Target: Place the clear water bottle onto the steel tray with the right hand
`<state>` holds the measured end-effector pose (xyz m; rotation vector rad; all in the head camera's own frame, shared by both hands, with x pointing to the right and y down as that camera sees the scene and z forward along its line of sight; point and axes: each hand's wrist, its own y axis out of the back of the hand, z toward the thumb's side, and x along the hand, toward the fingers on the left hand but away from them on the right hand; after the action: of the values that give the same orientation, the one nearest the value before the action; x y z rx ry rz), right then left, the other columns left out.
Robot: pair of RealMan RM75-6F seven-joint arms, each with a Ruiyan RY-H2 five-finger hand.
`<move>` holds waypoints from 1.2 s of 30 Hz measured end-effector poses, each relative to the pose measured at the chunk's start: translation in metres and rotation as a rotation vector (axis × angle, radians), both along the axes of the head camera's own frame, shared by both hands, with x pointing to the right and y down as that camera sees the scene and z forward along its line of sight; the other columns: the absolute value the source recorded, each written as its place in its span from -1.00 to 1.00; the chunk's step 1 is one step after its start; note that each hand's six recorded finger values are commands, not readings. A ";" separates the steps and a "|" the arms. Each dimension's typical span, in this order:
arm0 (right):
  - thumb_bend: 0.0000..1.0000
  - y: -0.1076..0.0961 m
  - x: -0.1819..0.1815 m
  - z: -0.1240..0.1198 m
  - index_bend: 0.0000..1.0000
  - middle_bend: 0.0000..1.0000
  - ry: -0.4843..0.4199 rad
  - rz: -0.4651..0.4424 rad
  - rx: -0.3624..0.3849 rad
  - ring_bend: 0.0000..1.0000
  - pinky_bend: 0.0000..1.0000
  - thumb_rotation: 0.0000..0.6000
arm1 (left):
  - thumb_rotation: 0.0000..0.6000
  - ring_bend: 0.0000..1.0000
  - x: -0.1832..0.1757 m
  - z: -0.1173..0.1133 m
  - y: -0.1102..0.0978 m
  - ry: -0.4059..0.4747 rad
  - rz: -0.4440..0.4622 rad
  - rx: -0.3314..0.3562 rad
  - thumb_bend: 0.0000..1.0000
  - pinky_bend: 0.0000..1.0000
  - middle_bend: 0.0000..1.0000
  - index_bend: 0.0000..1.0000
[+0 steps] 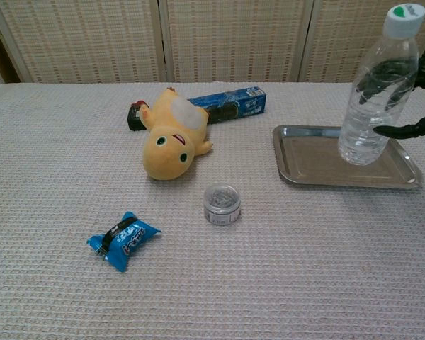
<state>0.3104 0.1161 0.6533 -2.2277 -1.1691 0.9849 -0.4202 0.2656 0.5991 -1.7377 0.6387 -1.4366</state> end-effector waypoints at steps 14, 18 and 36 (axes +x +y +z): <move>-0.92 -0.010 0.006 -0.004 0.71 0.13 -0.102 0.088 -0.106 -0.16 0.07 1.00 | 1.00 -0.53 0.000 0.002 0.000 -0.005 0.000 -0.006 0.06 -0.35 -0.39 -0.39; -0.92 -0.014 -0.016 -0.035 0.71 0.14 -0.121 0.047 -0.064 -0.16 0.07 1.00 | 1.00 -0.53 0.001 0.001 0.001 -0.002 0.005 -0.006 0.06 -0.35 -0.39 -0.39; -0.92 -0.017 0.017 0.015 0.72 0.14 0.060 0.109 -0.133 -0.16 0.07 1.00 | 1.00 -0.53 0.000 0.003 0.000 -0.008 0.002 -0.009 0.06 -0.35 -0.39 -0.39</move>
<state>0.3274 0.0992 0.6680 -2.2383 -1.2421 1.1971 -0.4201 0.2660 0.6021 -1.7383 0.6268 -1.4469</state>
